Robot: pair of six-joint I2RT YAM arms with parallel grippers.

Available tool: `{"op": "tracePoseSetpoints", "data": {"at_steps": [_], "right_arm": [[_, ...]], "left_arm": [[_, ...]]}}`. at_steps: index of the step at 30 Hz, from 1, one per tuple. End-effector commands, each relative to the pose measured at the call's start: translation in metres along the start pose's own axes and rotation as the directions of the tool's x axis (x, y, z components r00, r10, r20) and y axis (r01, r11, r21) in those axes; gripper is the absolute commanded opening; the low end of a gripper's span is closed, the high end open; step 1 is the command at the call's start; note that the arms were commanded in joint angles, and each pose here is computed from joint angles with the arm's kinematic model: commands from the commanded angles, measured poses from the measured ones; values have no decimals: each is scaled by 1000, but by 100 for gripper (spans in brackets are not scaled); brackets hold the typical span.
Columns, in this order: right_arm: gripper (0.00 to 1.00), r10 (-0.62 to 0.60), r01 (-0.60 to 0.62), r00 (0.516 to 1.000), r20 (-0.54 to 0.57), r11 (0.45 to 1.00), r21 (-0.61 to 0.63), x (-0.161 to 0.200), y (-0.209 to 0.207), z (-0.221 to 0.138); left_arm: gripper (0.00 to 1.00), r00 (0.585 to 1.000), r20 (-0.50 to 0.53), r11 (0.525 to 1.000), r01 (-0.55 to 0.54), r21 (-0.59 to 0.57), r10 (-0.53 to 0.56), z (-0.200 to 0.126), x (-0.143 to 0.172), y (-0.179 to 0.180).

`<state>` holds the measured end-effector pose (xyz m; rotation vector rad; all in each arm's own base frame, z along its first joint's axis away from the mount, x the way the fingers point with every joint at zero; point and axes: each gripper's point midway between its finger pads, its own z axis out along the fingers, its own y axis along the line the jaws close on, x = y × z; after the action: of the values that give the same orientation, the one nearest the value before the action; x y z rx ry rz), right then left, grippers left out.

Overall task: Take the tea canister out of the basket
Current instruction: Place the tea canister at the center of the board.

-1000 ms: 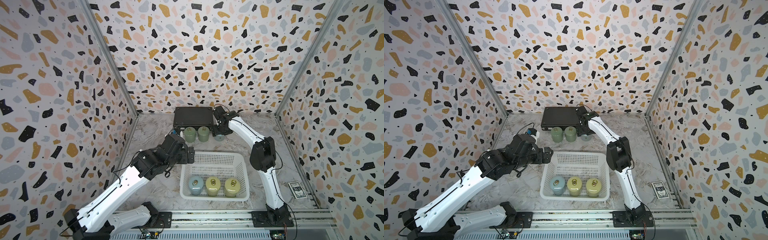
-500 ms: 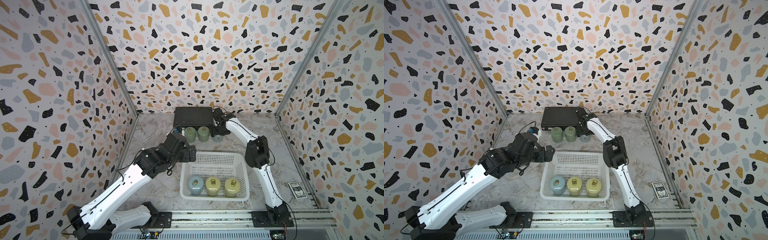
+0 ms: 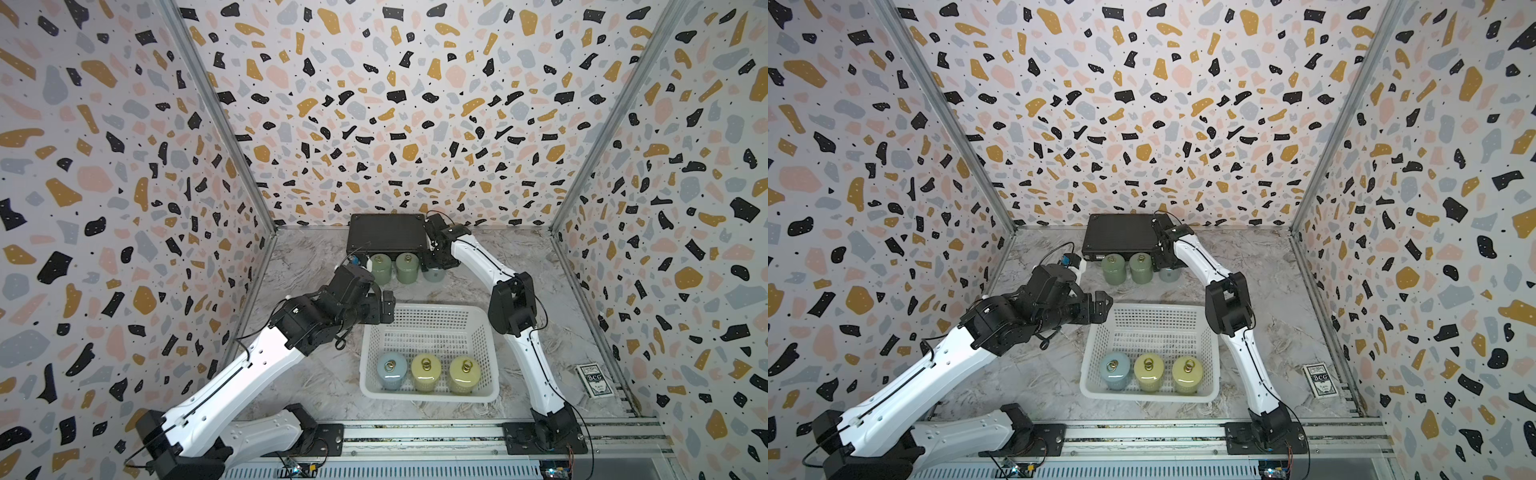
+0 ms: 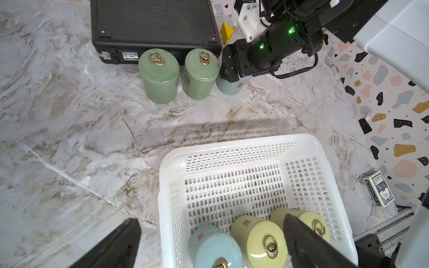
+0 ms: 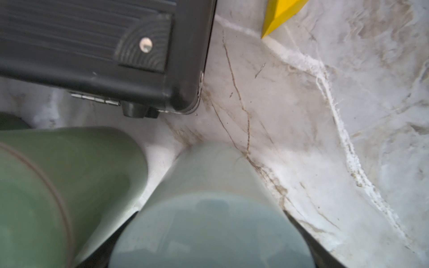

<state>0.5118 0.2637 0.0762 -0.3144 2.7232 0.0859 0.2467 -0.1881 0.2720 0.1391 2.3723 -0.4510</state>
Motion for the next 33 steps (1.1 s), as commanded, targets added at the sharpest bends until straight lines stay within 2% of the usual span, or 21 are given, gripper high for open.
{"op": "tracePoseSetpoints", "data": {"at_steps": [1,13,20,28,33], "right_arm": [[81,1,0,998,63,1000,-11,-19,0,-13],[96,5,-2,996,85,999,-34,-25,3,-28],[98,8,-4,995,104,999,-34,-28,1,-47],[99,13,-6,988,151,999,-44,-27,-4,-99],[99,24,-9,984,177,996,-86,-14,-5,-139]], "left_arm": [[100,999,42,999,-7,37,5,-5,-13,-8],[100,999,33,999,-8,45,6,-5,-11,-9],[100,1000,27,999,-9,51,8,-8,-8,-8],[99,999,-3,998,-33,56,34,-11,0,-7],[100,996,-58,995,-57,78,61,-9,14,-8]]}}
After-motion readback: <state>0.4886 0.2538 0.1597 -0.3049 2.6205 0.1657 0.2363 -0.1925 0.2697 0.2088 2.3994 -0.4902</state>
